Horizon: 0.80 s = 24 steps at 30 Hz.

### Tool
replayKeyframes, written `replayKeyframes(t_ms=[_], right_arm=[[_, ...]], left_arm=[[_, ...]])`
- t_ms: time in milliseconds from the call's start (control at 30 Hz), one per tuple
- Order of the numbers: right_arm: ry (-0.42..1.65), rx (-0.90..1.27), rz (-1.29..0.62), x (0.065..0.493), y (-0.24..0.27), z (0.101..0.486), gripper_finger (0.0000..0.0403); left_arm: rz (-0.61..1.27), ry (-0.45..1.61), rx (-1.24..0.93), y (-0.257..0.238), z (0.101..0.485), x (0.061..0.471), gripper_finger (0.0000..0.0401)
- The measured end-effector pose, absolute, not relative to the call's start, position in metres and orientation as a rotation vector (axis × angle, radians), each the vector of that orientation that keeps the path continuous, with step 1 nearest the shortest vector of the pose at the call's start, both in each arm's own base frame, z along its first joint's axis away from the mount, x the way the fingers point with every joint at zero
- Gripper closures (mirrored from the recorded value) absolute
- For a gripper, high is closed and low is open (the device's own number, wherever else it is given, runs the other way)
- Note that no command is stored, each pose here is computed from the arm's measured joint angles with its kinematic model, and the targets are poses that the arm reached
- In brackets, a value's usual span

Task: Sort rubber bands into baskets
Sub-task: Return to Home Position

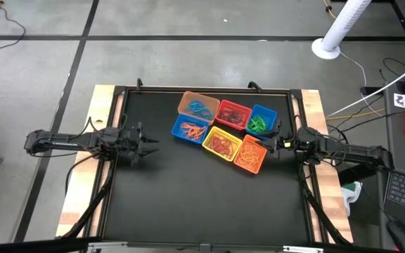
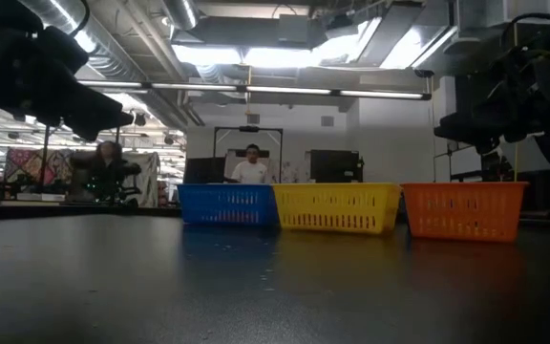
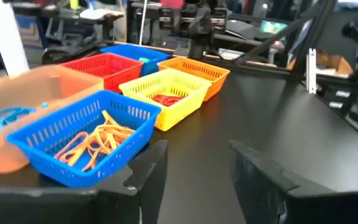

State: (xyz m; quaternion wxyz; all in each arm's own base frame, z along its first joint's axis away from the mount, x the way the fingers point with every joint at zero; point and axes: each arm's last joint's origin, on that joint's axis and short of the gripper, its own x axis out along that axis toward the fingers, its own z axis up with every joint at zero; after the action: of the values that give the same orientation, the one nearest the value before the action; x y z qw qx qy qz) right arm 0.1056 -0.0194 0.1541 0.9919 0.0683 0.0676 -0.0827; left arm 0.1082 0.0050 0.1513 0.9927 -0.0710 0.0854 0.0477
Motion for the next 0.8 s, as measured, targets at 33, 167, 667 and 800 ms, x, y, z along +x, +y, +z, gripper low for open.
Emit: replayKeyframes(t_ms=[33,167,667,800], right_arm=[[0.137,0.137,-0.166,0.1057,-0.0194,0.1539,0.0235],[0.139,0.138,-0.166,0.1058,-0.0194,0.1537,0.0235],[0.138,0.138,-0.165,0.1058,-0.0194,0.1537,0.0235],[0.138,0.138,-0.165,0.1058,-0.0194,0.1537,0.0235]], left_arm=[[0.094,0.172,-0.122,0.005,0.1513,0.1082,0.0235],[0.089,0.174,-0.067,0.005,0.1513,0.1082,0.0235],[0.09,0.173,-0.071,0.005,0.1514,0.1083,0.0235],[0.09,0.173,-0.075,0.005,0.1514,0.1083,0.0235]])
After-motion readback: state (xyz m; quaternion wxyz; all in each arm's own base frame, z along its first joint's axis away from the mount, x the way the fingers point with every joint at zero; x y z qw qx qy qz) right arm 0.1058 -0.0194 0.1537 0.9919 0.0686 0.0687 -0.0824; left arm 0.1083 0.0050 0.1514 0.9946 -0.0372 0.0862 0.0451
